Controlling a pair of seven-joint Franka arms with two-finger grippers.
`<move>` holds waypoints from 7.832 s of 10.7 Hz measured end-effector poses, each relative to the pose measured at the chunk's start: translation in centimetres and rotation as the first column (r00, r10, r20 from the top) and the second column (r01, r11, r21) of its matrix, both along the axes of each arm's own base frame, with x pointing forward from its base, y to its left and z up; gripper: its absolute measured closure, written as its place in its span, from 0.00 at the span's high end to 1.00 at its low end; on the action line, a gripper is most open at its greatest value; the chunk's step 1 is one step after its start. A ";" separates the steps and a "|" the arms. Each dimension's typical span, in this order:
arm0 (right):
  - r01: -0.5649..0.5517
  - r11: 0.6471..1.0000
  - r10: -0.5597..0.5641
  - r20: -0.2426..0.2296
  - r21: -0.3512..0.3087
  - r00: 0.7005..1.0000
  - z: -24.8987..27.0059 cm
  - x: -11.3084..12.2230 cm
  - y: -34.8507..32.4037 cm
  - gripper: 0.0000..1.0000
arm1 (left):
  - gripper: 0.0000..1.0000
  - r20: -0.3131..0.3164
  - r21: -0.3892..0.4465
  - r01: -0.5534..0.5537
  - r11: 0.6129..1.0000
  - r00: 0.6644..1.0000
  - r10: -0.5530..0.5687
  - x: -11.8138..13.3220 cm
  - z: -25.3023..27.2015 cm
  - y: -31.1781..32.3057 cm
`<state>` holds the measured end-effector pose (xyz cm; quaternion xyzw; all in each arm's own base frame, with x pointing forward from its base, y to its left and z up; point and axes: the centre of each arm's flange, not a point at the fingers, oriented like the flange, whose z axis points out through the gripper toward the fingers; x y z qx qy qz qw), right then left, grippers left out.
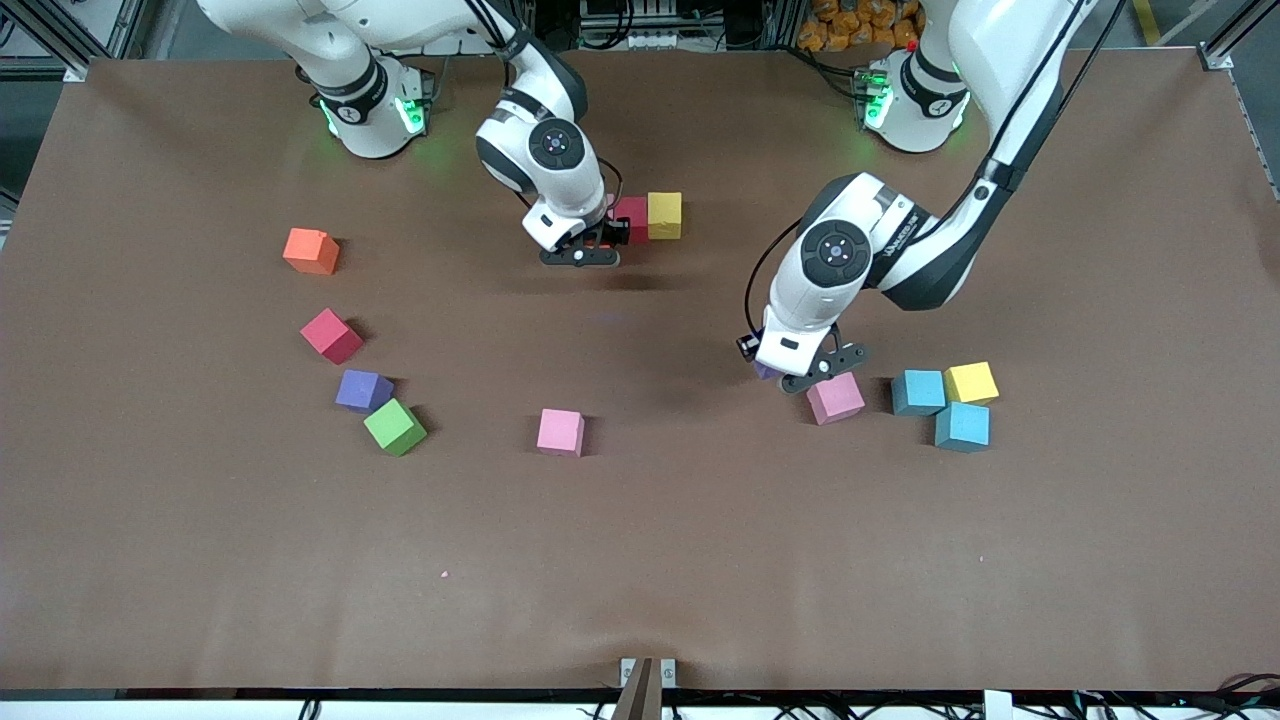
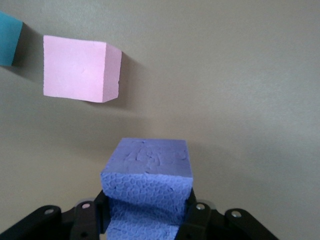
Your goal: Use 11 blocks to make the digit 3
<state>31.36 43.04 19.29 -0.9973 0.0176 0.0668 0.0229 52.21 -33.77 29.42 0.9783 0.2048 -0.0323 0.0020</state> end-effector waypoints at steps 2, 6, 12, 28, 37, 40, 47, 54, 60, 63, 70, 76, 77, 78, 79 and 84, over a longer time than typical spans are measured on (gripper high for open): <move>-0.001 1.000 0.001 0.002 0.000 1.000 0.1 0.0 0.0 0.76 | 0.56 0.020 -0.016 0.010 1.000 1.000 -0.010 0.1 1.2 -0.9; -0.003 1.000 0.003 0.019 -0.004 1.000 1.5 0.4 0.0 1.00 | 0.56 0.044 -0.043 0.021 0.999 0.999 -0.019 0.1 2.9 -2.4; 0.078 0.996 -0.083 0.124 0.042 0.989 11.0 14.0 -5.3 1.00 | 0.56 0.022 -0.038 0.047 0.998 0.999 -0.047 -3.1 3.3 -6.9; 0.096 0.985 -0.127 0.215 0.146 0.968 6.2 34.0 -11.6 1.00 | 0.56 -0.033 0.099 0.274 0.957 0.962 -0.272 -13.5 -5.7 -26.2; -0.006 0.998 -0.006 0.213 0.055 0.977 2.4 31.8 -8.5 1.00 | 0.56 -0.002 0.020 0.286 0.958 0.958 -0.286 -16.1 -8.2 -29.0; -0.006 0.998 -0.007 0.215 0.061 0.977 2.0 31.9 -8.3 1.00 | 0.56 -0.005 0.019 0.316 0.948 0.949 -0.316 -16.3 -8.4 -29.0; -0.006 0.998 -0.007 0.215 0.061 0.977 2.1 31.9 -8.2 1.00 | 0.56 -0.058 -0.027 0.372 0.928 0.926 -0.373 -16.7 -9.0 -29.0; -0.001 0.998 -0.014 0.223 0.064 0.975 2.6 32.4 -8.4 1.00 | 0.72 -0.084 -0.008 0.374 0.928 0.924 -0.373 -16.9 -9.3 -28.7; 0.017 0.998 -0.029 0.197 0.063 0.980 3.9 32.9 -8.2 1.00 | 1.00 -0.076 -0.011 0.358 0.934 0.931 -0.358 -16.1 -5.2 -28.7; 0.031 0.996 -0.045 0.180 0.079 0.983 3.9 32.6 -7.6 1.00 | 1.00 -0.079 0.025 0.327 0.945 0.943 -0.325 -13.8 1.2 -26.3; 0.017 0.998 -0.027 0.155 0.067 0.988 2.3 30.8 -5.5 1.00 | 1.00 -0.082 0.044 0.229 0.972 0.971 -0.225 0.5 5.3 -7.5; 0.019 0.997 -0.032 0.189 0.070 0.981 0.4 31.5 -6.4 0.96 | 1.00 -0.034 0.012 0.088 0.996 0.996 -0.088 7.0 0.6 5.7; 0.024 0.997 -0.037 0.191 0.073 0.981 0.4 31.5 -6.4 0.83 | 1.00 -0.022 0.021 0.079 0.997 0.997 -0.078 7.0 -1.0 7.3; 0.043 0.996 -0.057 0.190 0.075 0.980 0.5 31.5 -6.3 0.72 | 1.00 -0.012 0.041 0.087 0.995 0.996 -0.086 6.7 -2.3 8.4; 0.068 0.995 -0.081 0.187 0.078 0.979 0.5 31.5 -6.3 0.71 | 1.00 0.001 0.054 0.090 0.994 0.996 -0.090 6.7 -3.2 9.5; 0.071 0.997 -0.072 0.116 0.015 0.991 3.2 30.2 -5.1 0.59 | 1.00 0.005 0.056 0.089 0.994 0.996 -0.089 5.9 -5.1 10.6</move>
